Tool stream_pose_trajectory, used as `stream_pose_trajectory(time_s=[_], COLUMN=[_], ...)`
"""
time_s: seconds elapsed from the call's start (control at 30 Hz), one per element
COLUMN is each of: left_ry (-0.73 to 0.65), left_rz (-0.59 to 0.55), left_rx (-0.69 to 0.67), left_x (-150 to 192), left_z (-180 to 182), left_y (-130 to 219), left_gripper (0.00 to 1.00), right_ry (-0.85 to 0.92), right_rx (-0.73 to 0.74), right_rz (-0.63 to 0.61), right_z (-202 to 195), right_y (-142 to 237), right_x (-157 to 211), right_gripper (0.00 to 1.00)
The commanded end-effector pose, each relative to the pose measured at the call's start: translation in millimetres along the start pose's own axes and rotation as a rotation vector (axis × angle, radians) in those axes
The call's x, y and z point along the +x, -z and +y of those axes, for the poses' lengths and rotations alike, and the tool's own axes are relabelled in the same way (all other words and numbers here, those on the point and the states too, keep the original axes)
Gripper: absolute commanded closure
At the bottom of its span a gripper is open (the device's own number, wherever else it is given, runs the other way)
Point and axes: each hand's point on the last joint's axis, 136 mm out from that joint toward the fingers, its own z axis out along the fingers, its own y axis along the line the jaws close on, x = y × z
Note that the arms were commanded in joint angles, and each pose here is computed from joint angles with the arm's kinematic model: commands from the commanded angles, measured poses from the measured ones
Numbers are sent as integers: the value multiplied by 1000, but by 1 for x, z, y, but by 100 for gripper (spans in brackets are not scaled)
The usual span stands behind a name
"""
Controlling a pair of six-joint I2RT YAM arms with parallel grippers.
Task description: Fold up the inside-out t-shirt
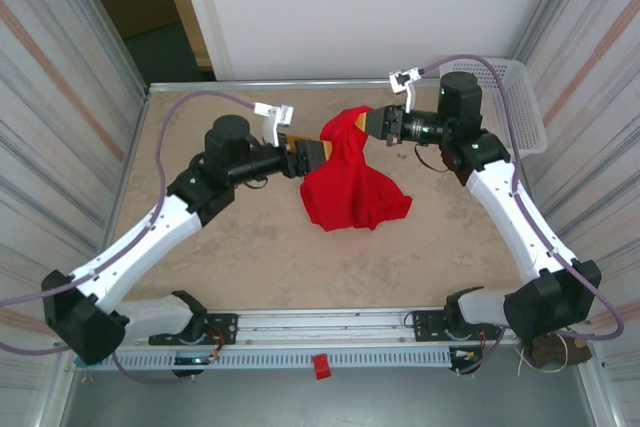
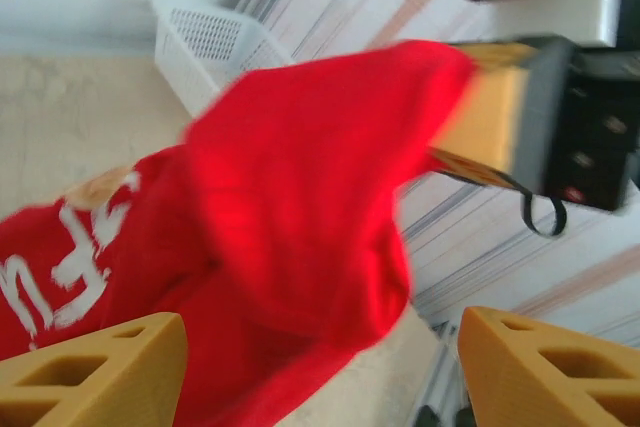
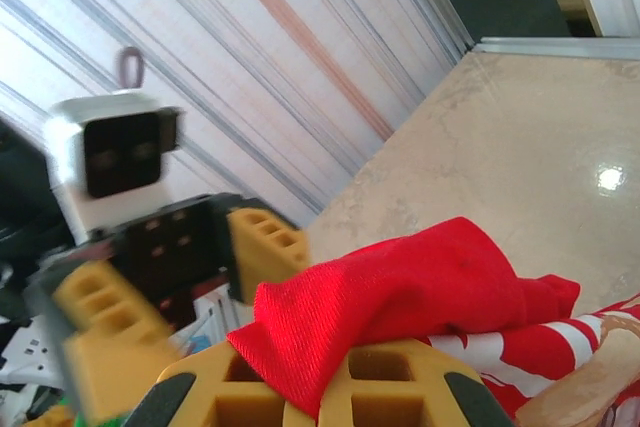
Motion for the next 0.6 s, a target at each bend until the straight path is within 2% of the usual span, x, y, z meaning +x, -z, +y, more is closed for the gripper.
stream_pose_trajectory(time_s=[0.0,0.13,0.3,0.37,0.57], left_ry=[-260,-425,-492,-509,-491], left_rz=[-34,34,74,85,88], left_rx=[-166,-199,-213,-214,-182], left_x=[-15,-16,-18,-18,-18], left_z=[10,2,7,8,13], left_y=[0,-16,-33,-36,-35], left_gripper=[27,26,28,34,71], right_ry=[25,25,27,29,26], right_rx=[-42,-36,-32,-27,-1], right_rz=[-13,9,25,27,31], right_z=[20,20,22,21,15], right_y=[3,-2,-5,-5,-3], right_x=[-7,0,6,7,10], right_gripper=[100,100,100,100,100])
